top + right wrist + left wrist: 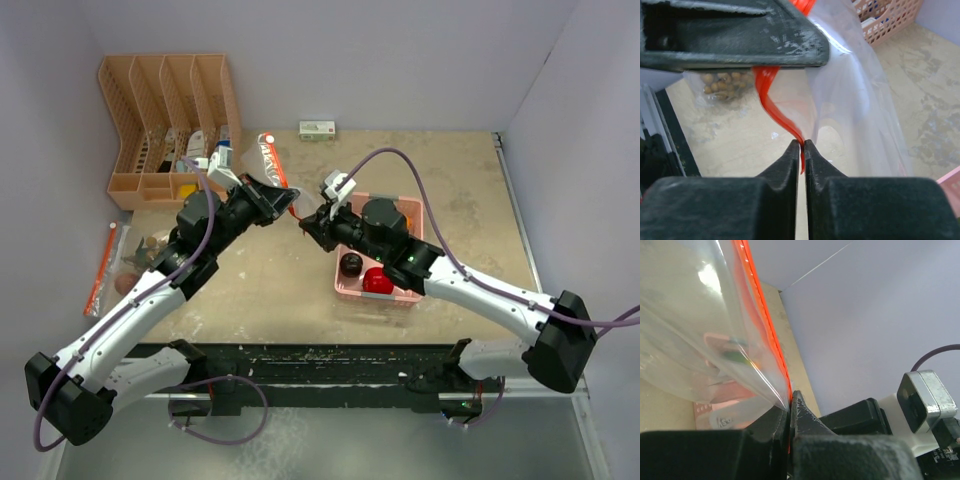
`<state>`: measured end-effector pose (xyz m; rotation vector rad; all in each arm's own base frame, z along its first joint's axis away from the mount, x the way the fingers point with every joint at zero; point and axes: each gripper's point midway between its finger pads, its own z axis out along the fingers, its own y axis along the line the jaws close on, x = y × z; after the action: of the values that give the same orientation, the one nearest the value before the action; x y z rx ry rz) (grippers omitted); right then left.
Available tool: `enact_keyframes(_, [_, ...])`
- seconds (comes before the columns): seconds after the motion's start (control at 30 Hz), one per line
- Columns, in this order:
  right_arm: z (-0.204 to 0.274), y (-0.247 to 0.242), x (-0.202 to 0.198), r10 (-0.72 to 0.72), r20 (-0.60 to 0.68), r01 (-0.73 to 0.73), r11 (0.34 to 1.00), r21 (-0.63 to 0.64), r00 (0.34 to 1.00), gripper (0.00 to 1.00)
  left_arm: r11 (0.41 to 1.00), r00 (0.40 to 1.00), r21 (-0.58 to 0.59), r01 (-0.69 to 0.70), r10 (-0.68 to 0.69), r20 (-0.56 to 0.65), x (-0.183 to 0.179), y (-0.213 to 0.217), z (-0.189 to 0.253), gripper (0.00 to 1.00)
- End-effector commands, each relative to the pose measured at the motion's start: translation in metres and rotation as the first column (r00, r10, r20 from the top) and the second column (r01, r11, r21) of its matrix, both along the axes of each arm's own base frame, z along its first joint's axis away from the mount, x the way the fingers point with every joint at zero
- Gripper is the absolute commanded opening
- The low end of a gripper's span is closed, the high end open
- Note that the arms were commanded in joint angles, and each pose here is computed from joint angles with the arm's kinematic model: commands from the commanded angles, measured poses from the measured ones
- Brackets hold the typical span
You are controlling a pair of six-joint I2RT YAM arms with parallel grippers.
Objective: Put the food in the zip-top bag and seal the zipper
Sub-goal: Open the zipper of the food storage bag.
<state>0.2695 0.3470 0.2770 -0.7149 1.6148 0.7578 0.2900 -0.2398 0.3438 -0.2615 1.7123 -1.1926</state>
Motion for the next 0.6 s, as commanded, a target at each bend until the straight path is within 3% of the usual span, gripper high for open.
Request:
enact_keyframes(0.0, [0.031,-0.001,-0.013,0.046,0.048,-0.049,0.996,0.071,0.998,0.00,0.999,0.997,-0.038,0.014,-0.011,0.078,-0.008,0.003,0.031,0.00])
enact_keyframes(0.23, [0.034,0.004,-0.022,0.102,0.029,-0.104,0.991,0.086,0.994,0.00,0.999,0.997,0.002,0.037,-0.037,0.075,-0.011,0.001,0.020,0.00])
enact_keyframes(0.3, [0.056,0.004,-0.026,0.117,0.055,-0.123,0.985,0.118,0.992,0.00,0.998,0.997,0.044,0.037,-0.040,0.071,-0.012,0.003,0.013,0.00])
enact_keyframes(0.57, [0.064,-0.016,-0.035,0.127,0.027,-0.129,0.985,0.117,0.992,0.00,0.974,0.992,0.217,0.058,-0.080,0.094,-0.028,0.014,-0.009,0.13])
